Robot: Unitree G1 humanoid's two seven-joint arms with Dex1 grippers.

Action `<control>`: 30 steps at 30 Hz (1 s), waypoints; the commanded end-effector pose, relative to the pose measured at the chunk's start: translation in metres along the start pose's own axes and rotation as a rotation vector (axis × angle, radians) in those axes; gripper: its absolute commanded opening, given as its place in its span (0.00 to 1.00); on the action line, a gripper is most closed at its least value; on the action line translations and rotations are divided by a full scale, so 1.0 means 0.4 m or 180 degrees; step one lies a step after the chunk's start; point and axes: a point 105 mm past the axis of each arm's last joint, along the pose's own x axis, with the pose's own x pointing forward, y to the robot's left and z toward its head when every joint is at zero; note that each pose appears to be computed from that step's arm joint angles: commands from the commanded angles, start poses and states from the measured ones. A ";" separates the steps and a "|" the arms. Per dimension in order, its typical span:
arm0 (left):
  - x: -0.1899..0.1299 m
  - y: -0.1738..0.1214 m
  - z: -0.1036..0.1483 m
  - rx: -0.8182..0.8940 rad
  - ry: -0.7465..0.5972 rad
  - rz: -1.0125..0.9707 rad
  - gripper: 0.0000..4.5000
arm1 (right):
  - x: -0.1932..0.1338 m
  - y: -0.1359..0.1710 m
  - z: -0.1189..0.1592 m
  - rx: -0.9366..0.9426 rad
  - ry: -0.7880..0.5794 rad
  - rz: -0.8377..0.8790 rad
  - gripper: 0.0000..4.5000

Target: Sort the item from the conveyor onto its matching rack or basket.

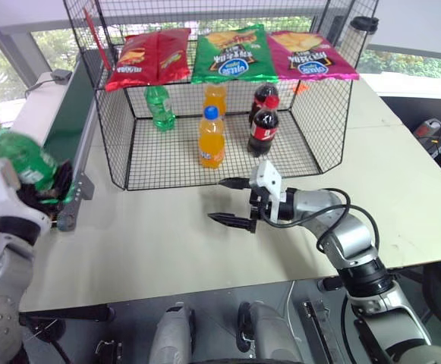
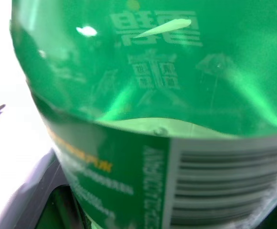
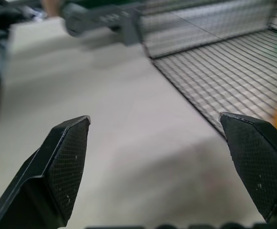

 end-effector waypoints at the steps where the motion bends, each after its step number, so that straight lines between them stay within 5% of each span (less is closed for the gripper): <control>1: 0.033 -0.062 0.021 0.0148 -0.0092 -0.0305 0.62 | 0.006 -0.020 0.028 -0.0177 -0.0047 -0.0128 1.00; 15: 0.245 -0.225 -0.092 0.0132 0.0027 -0.0583 0.62 | -0.003 -0.062 0.003 -0.0276 0.0211 -0.0466 1.00; 30: 0.361 -0.239 -0.168 0.0084 0.0054 -0.0348 0.62 | -0.010 -0.074 -0.007 -0.0294 0.0329 -0.0584 1.00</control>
